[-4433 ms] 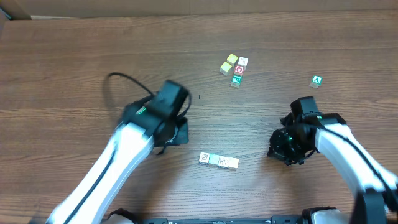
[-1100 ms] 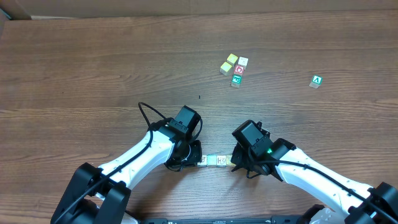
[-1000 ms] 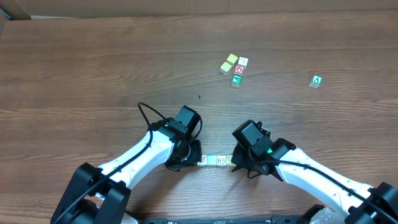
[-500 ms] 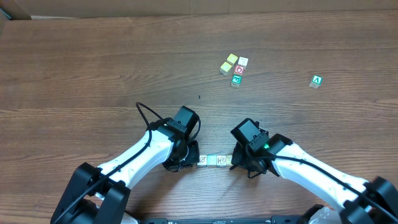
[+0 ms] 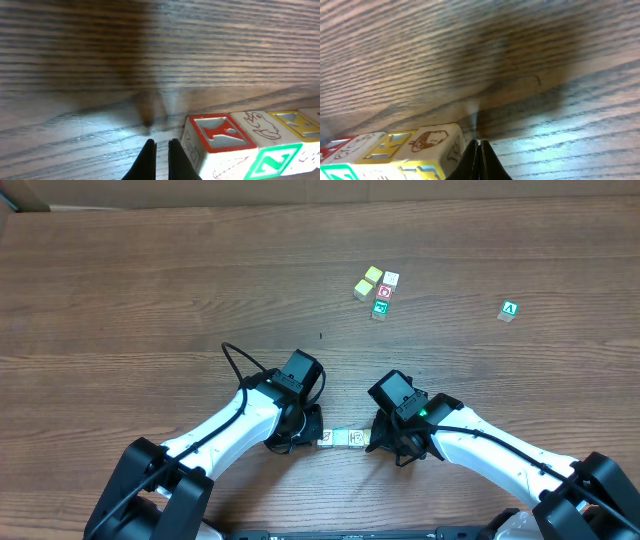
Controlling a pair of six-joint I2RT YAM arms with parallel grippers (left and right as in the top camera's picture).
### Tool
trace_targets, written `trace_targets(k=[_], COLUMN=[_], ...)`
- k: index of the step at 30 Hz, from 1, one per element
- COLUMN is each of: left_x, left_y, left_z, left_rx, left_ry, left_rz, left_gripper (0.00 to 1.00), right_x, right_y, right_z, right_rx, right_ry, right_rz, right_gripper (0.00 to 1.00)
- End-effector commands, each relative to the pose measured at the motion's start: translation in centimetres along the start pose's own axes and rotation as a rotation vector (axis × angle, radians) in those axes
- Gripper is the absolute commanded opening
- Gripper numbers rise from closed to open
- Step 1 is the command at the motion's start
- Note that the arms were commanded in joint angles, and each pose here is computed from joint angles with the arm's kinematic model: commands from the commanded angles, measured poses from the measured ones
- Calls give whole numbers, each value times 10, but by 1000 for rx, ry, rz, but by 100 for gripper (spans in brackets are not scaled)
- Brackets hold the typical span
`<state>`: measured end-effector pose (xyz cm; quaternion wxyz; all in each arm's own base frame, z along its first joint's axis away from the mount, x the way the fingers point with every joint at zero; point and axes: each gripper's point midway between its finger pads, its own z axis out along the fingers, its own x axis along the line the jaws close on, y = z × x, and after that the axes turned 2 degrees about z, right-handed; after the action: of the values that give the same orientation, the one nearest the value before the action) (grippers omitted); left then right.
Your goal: Flip 3 blocks
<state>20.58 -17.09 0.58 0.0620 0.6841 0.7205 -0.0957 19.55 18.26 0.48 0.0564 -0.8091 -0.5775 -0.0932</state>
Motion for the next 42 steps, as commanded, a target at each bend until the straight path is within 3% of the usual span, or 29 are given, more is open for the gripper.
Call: trace_targets(k=[1,26,42], left_x=[-8,-9,-14], left_y=[1,21,42], left_z=[-2,-3,-5], left_rx=[8,-86,-183], left_ry=[-25,-12,-18], left_rz=[3,15,27], left_gripper=[4,4,4], right_x=[9,23,25], right_y=[3,-20,-32], right_z=[-3,-5,-8], right_rx=[-3,129,211], right_ry=[34,117,117], right_rz=[-8,-2,185], right_gripper=[4,4,4])
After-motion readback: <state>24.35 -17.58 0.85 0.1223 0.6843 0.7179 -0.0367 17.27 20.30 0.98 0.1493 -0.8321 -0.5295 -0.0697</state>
